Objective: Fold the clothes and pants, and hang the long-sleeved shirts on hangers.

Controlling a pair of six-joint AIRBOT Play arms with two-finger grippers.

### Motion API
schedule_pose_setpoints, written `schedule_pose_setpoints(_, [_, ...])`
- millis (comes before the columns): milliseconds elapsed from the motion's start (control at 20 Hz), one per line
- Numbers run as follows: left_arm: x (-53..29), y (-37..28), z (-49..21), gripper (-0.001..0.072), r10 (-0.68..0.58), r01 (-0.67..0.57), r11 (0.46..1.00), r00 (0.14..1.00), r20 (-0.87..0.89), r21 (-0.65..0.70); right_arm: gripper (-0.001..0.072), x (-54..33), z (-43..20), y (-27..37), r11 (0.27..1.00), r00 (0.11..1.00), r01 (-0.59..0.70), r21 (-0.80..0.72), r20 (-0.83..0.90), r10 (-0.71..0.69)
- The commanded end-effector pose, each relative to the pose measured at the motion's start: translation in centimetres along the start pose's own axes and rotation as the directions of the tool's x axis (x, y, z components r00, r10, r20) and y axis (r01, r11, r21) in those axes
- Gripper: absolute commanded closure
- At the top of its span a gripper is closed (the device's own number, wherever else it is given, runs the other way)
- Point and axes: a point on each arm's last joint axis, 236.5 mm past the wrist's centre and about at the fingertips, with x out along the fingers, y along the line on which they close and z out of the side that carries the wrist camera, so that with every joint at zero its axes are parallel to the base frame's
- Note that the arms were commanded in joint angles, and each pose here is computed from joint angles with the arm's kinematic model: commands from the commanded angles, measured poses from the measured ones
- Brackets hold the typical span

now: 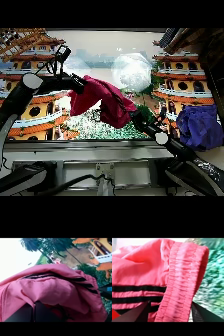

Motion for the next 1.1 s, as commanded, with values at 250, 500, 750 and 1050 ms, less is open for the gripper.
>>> schedule_pose_setpoints(250, [0.0, -0.1, 0.0, 0.0703, -0.002, 0.002, 1.0, 1.0, -0.002, 0.002, 0.0553, 1.5, 1.4, 1.4, 0.999, 0.994, -0.039, 0.034, 0.104, 0.035])
schedule_pose_setpoints(500, [-1.3, 0.5, 0.9, 0.0703, 0.021, -0.021, 1.0, 0.999, 0.028, 0.008, 0.0679, 0.2, 4.2, 7.0, 0.984, 0.967, -0.171, -0.04, 0.186, 0.176])
schedule_pose_setpoints(750, [-12.3, 2.4, 9.1, 0.0703, 0.239, -0.29, 0.935, 0.94, 0.242, 0.205, 0.068, -10.2, 5.6, 20.8, 0.831, 0.858, -0.405, -0.38, 0.154, 0.489])
schedule_pose_setpoints(1050, [-29.4, -5.1, 17.5, 0.0704, 0.302, -0.567, 0.776, 0.718, 0.628, 0.275, 0.068, -29.6, 4.3, 30.7, 0.574, 0.699, -0.494, -0.653, 0.095, 0.709])
